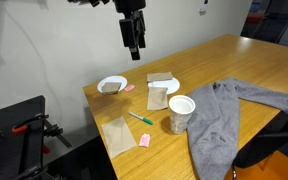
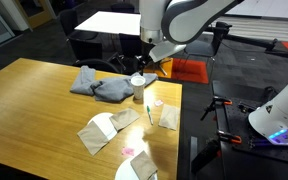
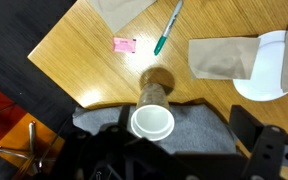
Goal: Remove the pen from the mug cup and place it on the table
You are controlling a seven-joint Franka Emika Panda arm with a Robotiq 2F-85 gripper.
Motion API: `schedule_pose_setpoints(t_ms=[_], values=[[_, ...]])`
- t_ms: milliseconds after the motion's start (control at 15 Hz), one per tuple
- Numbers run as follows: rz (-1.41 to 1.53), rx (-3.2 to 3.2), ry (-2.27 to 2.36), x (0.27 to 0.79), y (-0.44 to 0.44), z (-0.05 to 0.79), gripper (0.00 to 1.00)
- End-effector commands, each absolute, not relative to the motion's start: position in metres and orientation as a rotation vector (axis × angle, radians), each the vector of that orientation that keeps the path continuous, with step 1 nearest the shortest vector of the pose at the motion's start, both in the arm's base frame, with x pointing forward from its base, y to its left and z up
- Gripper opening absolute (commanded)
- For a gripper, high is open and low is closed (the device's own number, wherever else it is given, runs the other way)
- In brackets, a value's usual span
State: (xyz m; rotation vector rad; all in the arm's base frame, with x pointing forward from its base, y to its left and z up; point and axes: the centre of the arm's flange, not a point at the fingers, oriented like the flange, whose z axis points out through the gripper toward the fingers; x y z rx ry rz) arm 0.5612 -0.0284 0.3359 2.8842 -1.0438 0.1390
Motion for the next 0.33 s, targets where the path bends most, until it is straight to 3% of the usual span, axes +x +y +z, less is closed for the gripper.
schedule_pose_setpoints(t_ms=[0, 267], values=[[0.147, 2.89, -1.042, 0.56, -0.0267, 0.3402, 1.0], [0.148, 2.893, -1.041, 0.5579, -0.0257, 0.3423, 1.0]])
